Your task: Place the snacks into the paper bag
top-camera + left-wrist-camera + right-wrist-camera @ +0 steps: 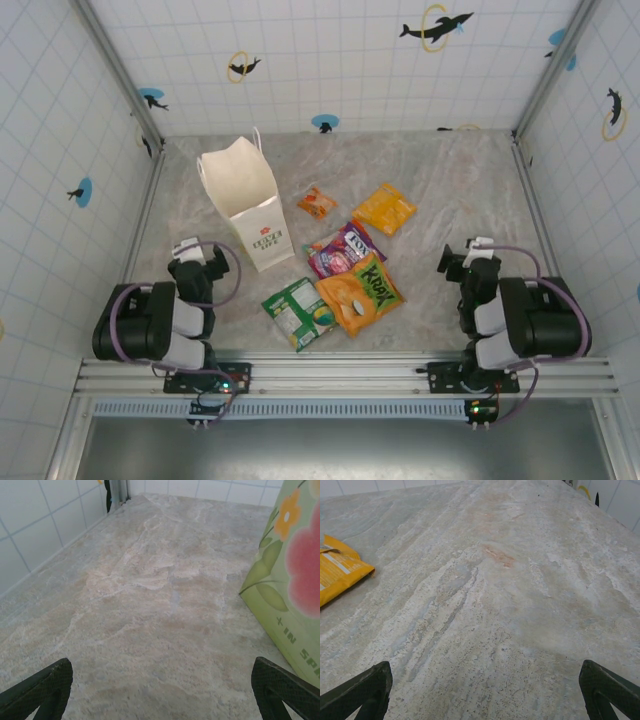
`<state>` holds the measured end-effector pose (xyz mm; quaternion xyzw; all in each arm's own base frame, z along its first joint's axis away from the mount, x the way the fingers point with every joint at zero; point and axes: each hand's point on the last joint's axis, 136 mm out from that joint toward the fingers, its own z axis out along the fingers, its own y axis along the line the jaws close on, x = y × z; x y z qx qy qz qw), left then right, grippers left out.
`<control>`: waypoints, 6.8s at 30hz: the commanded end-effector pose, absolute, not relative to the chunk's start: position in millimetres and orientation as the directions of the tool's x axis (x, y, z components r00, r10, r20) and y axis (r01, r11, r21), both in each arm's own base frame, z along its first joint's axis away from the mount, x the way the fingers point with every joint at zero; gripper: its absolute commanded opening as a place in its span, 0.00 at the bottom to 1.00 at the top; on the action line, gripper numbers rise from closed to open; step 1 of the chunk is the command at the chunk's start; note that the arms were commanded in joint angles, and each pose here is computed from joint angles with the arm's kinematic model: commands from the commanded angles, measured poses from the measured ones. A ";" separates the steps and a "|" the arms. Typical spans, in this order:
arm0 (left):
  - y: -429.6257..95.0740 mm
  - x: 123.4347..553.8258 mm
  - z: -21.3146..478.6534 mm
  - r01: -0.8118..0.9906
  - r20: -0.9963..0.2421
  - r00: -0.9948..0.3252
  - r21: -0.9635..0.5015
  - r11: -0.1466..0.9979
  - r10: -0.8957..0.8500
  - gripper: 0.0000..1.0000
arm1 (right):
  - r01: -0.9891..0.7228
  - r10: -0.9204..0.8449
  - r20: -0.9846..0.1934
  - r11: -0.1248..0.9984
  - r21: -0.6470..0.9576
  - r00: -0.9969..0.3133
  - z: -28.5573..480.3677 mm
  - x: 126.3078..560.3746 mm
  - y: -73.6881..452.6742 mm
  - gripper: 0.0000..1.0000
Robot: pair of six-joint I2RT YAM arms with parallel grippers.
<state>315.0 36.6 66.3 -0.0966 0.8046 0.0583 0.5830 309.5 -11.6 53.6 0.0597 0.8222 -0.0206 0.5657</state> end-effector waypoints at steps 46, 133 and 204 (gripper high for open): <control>35.5 381.0 143.8 -0.409 -0.652 -0.586 -0.275 0.870 -0.481 0.86 | -0.978 -0.334 -0.940 0.207 0.001 -0.072 183.8 318.5 433.9 1.00; -83.6 270.3 313.3 0.489 -0.918 -0.395 -0.227 0.842 -0.018 0.77 | -0.877 -0.547 -0.687 0.344 0.337 -0.478 70.7 187.3 214.3 0.37; -262.1 229.4 256.8 0.920 -0.699 -0.379 -0.213 0.329 0.606 0.37 | -0.881 -0.588 -0.797 0.295 -0.370 0.138 267.4 241.0 300.3 0.00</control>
